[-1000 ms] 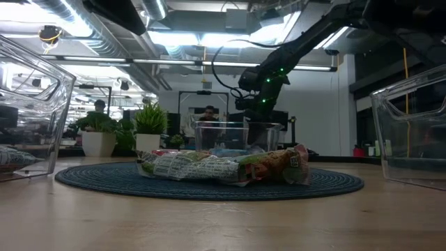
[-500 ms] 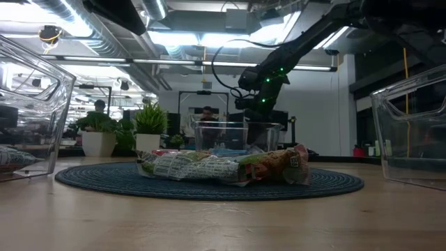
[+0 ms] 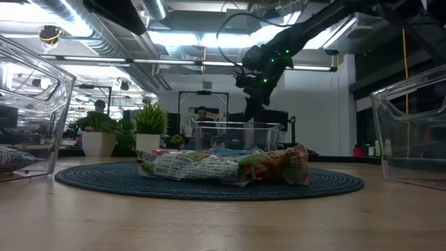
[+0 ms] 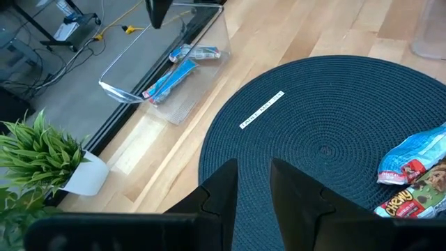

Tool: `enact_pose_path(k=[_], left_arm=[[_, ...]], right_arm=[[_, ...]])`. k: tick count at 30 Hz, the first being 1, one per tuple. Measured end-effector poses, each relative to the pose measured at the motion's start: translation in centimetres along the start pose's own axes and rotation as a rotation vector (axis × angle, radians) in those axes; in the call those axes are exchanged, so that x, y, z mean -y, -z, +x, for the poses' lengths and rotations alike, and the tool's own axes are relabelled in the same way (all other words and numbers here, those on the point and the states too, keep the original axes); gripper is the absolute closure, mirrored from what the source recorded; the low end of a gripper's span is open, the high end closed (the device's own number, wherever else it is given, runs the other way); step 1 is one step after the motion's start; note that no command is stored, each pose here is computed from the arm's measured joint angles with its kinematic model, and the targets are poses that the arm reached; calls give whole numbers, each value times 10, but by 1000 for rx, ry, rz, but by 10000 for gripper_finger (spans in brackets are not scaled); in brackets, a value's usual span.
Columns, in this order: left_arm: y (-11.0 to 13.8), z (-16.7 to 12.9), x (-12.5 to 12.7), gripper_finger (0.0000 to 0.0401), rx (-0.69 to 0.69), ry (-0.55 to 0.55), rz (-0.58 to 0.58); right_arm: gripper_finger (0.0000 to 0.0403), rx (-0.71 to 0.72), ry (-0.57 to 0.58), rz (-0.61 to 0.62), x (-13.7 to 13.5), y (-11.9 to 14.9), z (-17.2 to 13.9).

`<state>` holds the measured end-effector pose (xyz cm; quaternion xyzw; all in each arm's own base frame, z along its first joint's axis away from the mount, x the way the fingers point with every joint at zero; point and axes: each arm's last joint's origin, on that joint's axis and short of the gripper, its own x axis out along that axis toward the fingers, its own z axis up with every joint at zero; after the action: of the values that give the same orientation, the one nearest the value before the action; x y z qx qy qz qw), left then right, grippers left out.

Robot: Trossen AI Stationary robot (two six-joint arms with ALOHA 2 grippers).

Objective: Pick and place Granola Bars by type
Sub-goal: Put the red granola bar into the top transparent bin

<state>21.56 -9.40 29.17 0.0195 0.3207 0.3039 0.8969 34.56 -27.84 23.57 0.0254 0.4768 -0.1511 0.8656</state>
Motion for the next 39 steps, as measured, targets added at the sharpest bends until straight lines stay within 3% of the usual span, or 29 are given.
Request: enact_pose_path(k=[4, 11, 15, 21, 26, 33, 39], left_arm=[[0, 0, 0, 324, 0, 0, 0], [0, 0, 0, 324, -1, 2, -1], [0, 0, 0, 324, -3, 3, -1], [0, 0, 0, 324, -4, 4, -2], [0, 0, 0, 324, -6, 7, -10], [0, 0, 0, 324, -9, 10, -10], [1, 0, 1, 324, -26, 29, -10]], right_arm=[[392, -12, -50, 45, -3, 2, 0], [395, 0, -63, 19, -15, -4, -11], [397, 50, -51, -12, -26, -13, -46], [398, 214, -20, -92, -64, -28, -133], [398, 368, -1, -121, -84, -30, -187], [398, 389, -32, -150, -102, -23, -215], [398, 371, -119, -235, -139, -16, -231]])
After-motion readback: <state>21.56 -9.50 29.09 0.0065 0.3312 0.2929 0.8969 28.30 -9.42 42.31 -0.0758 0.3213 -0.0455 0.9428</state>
